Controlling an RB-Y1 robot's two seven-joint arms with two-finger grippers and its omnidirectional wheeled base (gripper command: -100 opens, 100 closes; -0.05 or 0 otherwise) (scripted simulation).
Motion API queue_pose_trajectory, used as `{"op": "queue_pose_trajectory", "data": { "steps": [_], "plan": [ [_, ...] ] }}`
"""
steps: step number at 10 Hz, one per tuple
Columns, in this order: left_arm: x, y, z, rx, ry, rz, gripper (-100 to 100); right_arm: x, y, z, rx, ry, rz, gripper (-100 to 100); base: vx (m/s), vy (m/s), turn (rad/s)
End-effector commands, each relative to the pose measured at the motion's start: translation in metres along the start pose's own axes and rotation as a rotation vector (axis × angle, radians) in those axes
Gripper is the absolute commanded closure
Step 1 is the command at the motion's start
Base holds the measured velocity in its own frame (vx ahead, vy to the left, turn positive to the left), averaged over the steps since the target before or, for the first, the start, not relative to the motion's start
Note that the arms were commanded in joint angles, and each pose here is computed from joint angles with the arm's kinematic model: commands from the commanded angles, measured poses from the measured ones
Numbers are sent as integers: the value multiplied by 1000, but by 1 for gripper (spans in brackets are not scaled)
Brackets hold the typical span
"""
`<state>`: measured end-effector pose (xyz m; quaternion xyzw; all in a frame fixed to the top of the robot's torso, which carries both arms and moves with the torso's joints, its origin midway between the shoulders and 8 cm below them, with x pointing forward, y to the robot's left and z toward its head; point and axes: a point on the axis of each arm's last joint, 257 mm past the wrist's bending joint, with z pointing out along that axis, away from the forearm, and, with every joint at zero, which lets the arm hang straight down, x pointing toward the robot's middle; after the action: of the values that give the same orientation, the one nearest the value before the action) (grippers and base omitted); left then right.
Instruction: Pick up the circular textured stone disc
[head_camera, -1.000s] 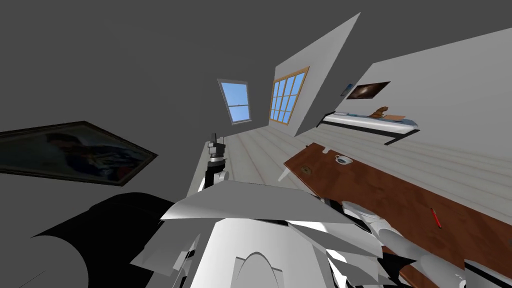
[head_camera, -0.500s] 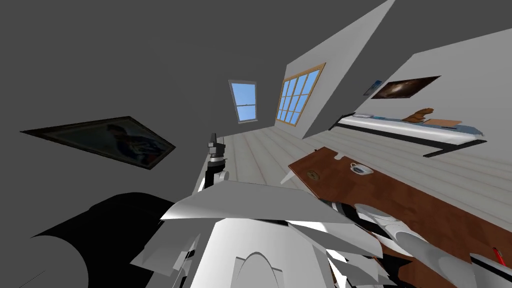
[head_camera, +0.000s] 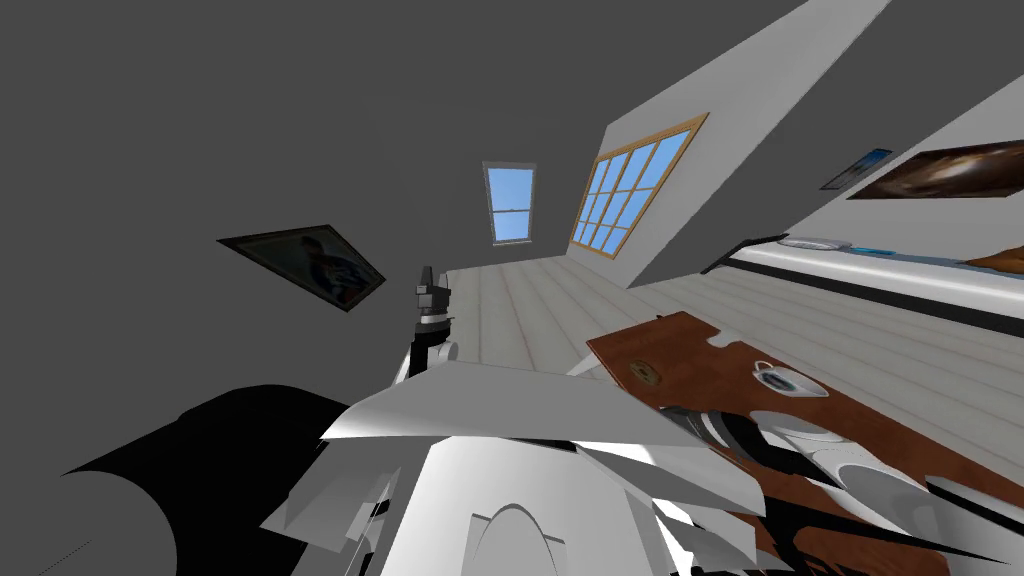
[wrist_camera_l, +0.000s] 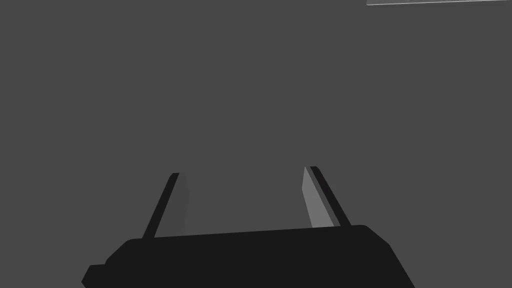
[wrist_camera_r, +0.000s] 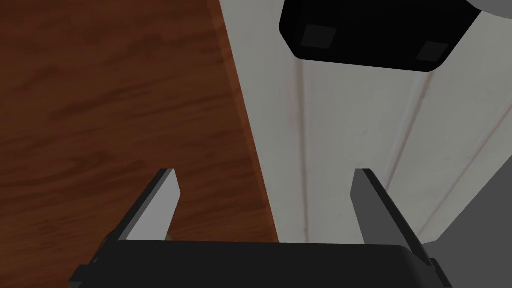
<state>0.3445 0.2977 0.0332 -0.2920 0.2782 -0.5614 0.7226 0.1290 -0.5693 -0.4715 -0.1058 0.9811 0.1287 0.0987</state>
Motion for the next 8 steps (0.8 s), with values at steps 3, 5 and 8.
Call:
{"op": "queue_pose_trajectory", "data": {
  "steps": [3, 5, 8],
  "plan": [
    [0, 0, 0, 0, 0, 0, 0, 13, -24, -23, 63, 43, -7, -100, 25, -54, 81],
    [0, 0, 0, 0, 0, 0, 0, 16, -36, -35, 91, 60, -11, -100, 21, -46, 150],
    [0, 0, 0, 0, 0, 0, 0, 17, -56, -54, 139, 84, -23, -100, 61, -59, 278]
  ]
}}
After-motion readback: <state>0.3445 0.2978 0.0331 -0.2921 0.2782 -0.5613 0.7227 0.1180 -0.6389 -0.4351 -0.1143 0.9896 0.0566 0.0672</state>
